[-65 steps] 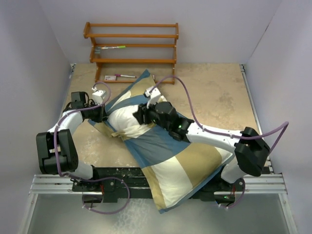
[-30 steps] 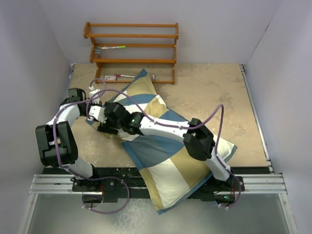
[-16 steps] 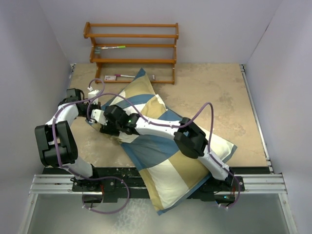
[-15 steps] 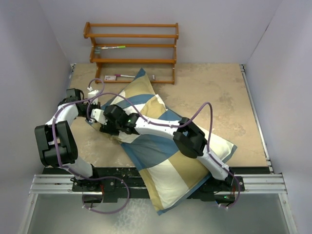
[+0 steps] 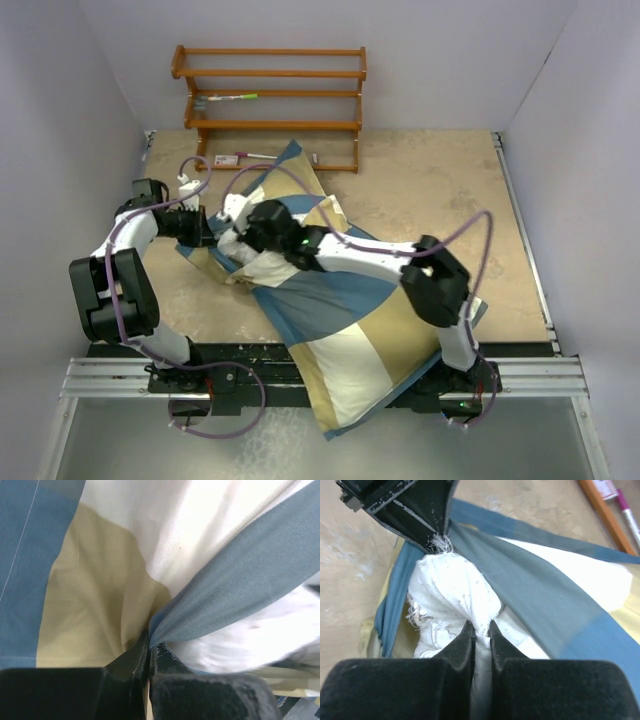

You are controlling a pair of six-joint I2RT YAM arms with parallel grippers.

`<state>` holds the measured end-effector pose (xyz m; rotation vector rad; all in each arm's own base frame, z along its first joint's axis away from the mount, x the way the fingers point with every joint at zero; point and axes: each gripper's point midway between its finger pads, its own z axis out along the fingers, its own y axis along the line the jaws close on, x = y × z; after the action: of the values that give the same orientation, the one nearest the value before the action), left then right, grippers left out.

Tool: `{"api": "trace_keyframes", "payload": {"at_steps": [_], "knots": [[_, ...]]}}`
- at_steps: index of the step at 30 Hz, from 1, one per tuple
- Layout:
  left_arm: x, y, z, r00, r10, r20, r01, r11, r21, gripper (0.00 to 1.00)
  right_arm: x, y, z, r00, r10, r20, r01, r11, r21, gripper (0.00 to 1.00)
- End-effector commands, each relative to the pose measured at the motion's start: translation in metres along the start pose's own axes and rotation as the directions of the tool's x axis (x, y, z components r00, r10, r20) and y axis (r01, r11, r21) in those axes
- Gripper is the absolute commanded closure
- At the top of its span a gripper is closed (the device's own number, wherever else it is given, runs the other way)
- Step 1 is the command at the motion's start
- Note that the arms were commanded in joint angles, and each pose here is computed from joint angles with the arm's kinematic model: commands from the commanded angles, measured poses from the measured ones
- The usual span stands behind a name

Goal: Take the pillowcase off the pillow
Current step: Remove the pillow from the pillowcase.

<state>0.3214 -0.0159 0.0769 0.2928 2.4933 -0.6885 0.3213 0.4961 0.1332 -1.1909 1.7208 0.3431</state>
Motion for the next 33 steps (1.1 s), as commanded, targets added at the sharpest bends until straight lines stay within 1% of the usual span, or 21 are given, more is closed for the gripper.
{"api": "trace_keyframes", "payload": {"at_steps": [1, 3, 6, 8, 9, 11, 14, 16, 18, 19, 20, 22, 24, 25, 26, 27, 28, 29, 30, 31, 33], "knots": [[-0.034, 0.042, -0.02, 0.992, 0.096, 0.087, -0.08, 0.983, -0.167, 1.0, -0.105, -0.061, -0.094, 0.897, 0.232, 0.376, -0.249, 0.969, -0.004, 1.0], [-0.036, 0.051, -0.023, 0.991, 0.103, 0.09, -0.084, 0.976, -0.2, 1.0, -0.114, -0.07, -0.118, 0.864, 0.257, 0.433, -0.283, 0.959, -0.005, 1.0], [-0.039, 0.063, -0.029, 0.989, 0.104, 0.106, -0.078, 0.97, -0.232, 1.0, -0.119, -0.092, -0.158, 0.761, 0.353, 0.544, -0.392, 0.919, -0.047, 1.0], [-0.037, 0.067, -0.031, 0.99, 0.101, 0.103, -0.074, 0.968, -0.24, 1.0, -0.123, -0.109, -0.191, 0.659, 0.409, 0.631, -0.455, 0.885, -0.098, 1.0], [-0.035, 0.068, -0.031, 0.99, 0.097, 0.1, -0.07, 0.969, -0.239, 1.0, -0.125, -0.116, -0.206, 0.592, 0.455, 0.665, -0.496, 0.856, -0.144, 1.0], [-0.036, 0.064, -0.032, 0.99, 0.089, 0.112, -0.062, 0.973, -0.224, 1.0, -0.121, -0.133, -0.227, 0.496, 0.508, 0.705, -0.55, 0.811, -0.197, 1.0], [-0.04, 0.055, -0.035, 0.986, 0.086, 0.142, -0.056, 0.978, -0.2, 1.0, -0.124, -0.16, -0.264, 0.325, 0.551, 0.769, -0.597, 0.75, -0.285, 1.0], [-0.043, 0.05, -0.037, 0.984, 0.08, 0.159, -0.05, 0.981, -0.187, 1.0, -0.14, -0.18, -0.293, 0.227, 0.542, 0.809, -0.591, 0.737, -0.328, 1.0], [-0.046, 0.045, -0.041, 0.982, 0.078, 0.17, -0.046, 0.982, -0.181, 1.0, -0.157, -0.201, -0.32, 0.149, 0.525, 0.838, -0.576, 0.735, -0.358, 1.0], [-0.047, 0.044, -0.042, 0.981, 0.076, 0.176, -0.044, 0.982, -0.183, 1.0, -0.175, -0.216, -0.346, 0.086, 0.497, 0.863, -0.554, 0.744, -0.373, 1.0], [-0.048, 0.044, -0.044, 0.981, 0.077, 0.181, -0.042, 0.981, -0.188, 1.0, -0.195, -0.224, -0.369, 0.044, 0.48, 0.876, -0.518, 0.761, -0.39, 1.0], [-0.05, 0.041, -0.046, 0.98, 0.068, 0.188, -0.034, 0.983, -0.18, 1.0, -0.225, -0.228, -0.392, 0.012, 0.472, 0.881, -0.451, 0.789, -0.417, 1.0], [-0.056, 0.028, -0.05, 0.976, 0.072, 0.207, -0.046, 0.99, -0.13, 0.8, -0.247, -0.227, -0.395, 0.029, 0.479, 0.877, -0.392, 0.813, -0.431, 1.0], [-0.066, 0.018, -0.057, 0.969, 0.08, 0.232, -0.057, 0.993, -0.101, 0.7, -0.258, -0.224, -0.399, 0.022, 0.484, 0.875, -0.347, 0.824, -0.448, 1.0], [-0.079, 0.006, -0.068, 0.958, 0.095, 0.27, -0.079, 0.995, -0.069, 0.61, -0.266, -0.216, -0.398, 0.044, 0.505, 0.862, -0.299, 0.83, -0.471, 1.0], [-0.098, -0.01, -0.087, 0.939, 0.113, 0.325, -0.103, 0.993, -0.048, 0.52, -0.27, -0.208, -0.394, 0.072, 0.52, 0.851, -0.263, 0.833, -0.486, 1.0], [-0.119, -0.028, -0.11, 0.913, 0.138, 0.383, -0.14, 0.99, -0.023, 0.41, -0.271, -0.201, -0.391, 0.095, 0.529, 0.843, -0.238, 0.835, -0.497, 1.0], [-0.142, -0.048, -0.137, 0.88, 0.169, 0.444, -0.185, 0.983, -0.008, 0.33, -0.271, -0.195, -0.386, 0.122, 0.533, 0.837, -0.221, 0.837, -0.501, 1.0], [-0.163, -0.068, -0.164, 0.842, 0.202, 0.5, -0.232, 0.973, -0.003, 0.28, -0.269, -0.19, -0.381, 0.142, 0.539, 0.83, -0.207, 0.836, -0.507, 1.0], [-0.182, -0.089, -0.191, 0.802, 0.237, 0.548, -0.28, 0.96, -0.006, 0.25, -0.269, -0.186, -0.38, 0.149, 0.551, 0.821, -0.189, 0.831, -0.523, 1.0], [-0.214, -0.129, -0.241, 0.716, 0.308, 0.627, -0.366, 0.93, -0.039, 0.2, -0.273, -0.181, -0.381, 0.149, 0.566, 0.811, -0.153, 0.823, -0.547, 1.0]]}}
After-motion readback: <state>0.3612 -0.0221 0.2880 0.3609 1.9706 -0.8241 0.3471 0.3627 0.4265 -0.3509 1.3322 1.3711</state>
